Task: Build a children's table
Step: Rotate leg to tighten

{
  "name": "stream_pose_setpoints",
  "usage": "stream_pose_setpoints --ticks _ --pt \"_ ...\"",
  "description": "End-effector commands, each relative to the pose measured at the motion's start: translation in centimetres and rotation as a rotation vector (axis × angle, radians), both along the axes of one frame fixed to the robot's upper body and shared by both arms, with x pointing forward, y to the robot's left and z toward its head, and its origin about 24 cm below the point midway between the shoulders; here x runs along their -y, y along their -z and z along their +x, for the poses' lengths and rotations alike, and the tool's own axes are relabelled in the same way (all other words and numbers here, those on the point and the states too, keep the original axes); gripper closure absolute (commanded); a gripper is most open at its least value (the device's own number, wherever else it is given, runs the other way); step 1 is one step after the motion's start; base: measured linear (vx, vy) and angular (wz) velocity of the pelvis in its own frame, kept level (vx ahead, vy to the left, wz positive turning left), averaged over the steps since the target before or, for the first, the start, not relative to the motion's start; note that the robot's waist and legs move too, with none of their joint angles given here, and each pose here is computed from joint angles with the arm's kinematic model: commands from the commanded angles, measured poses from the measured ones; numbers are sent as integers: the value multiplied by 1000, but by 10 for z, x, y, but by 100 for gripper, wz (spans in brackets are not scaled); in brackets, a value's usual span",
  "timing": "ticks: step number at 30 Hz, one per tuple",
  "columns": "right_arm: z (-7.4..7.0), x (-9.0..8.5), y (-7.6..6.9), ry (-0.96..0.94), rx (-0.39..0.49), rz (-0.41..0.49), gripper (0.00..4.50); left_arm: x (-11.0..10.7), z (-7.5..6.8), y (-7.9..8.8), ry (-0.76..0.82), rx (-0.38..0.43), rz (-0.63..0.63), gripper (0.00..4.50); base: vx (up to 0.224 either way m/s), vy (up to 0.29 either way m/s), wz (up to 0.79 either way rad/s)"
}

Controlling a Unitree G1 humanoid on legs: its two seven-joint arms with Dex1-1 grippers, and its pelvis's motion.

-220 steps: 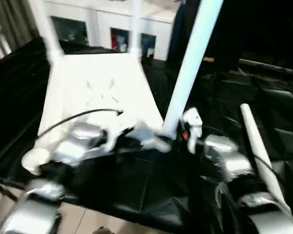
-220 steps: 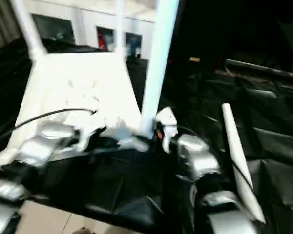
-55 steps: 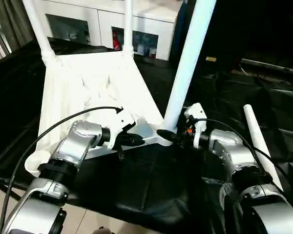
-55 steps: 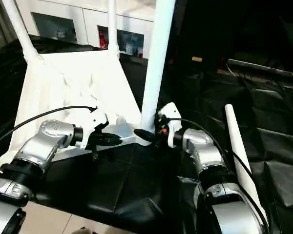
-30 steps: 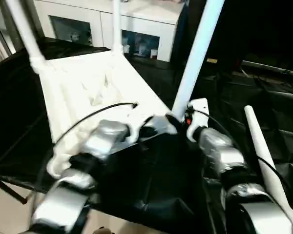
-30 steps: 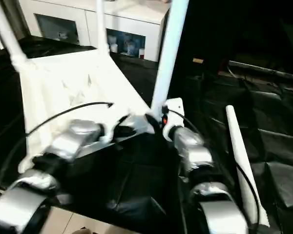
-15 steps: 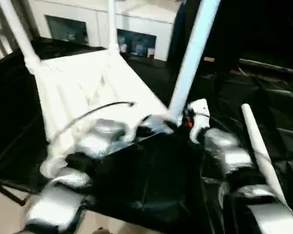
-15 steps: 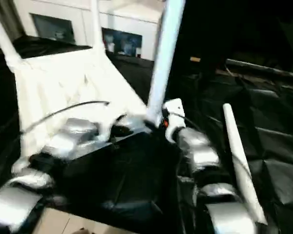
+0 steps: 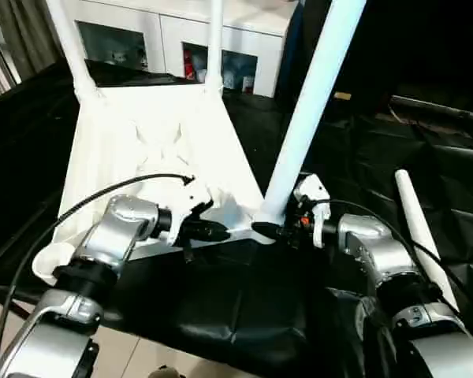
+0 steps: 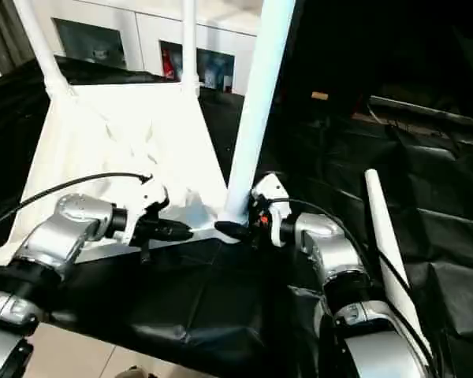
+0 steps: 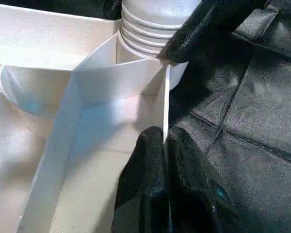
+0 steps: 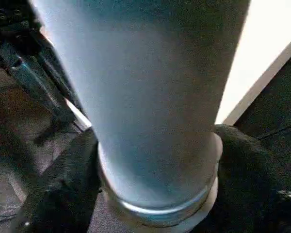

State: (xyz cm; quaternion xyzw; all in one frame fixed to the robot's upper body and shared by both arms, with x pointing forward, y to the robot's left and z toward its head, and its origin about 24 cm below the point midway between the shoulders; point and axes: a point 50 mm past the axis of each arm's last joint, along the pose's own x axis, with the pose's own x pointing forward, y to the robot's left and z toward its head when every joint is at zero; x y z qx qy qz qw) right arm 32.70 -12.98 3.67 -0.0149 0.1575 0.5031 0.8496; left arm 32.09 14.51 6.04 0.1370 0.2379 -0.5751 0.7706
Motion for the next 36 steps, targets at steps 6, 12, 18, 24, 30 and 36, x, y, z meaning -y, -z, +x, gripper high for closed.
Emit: stream_pose_setpoints --ticks 6,12,18,24,30,36 --pt "4 4 3 123 -2 4 165 14 2 2 -35 10 -56 450 0 0 0" --pt "16 1 13 429 -16 -24 172 35 20 6 -237 73 -28 450 0 0 0" --pt "23 -19 18 656 -40 -37 173 76 30 7 -350 117 -4 450 0 0 0" --pt "21 -39 14 597 -4 -16 138 93 27 6 -295 144 -2 450 0 0 0" --pt "25 -28 6 577 26 40 59 83 26 5 -252 126 -41 450 0 0 0" --pt "17 -6 -1 294 52 -12 59 47 18 7 -146 93 -47 450 0 0 0"
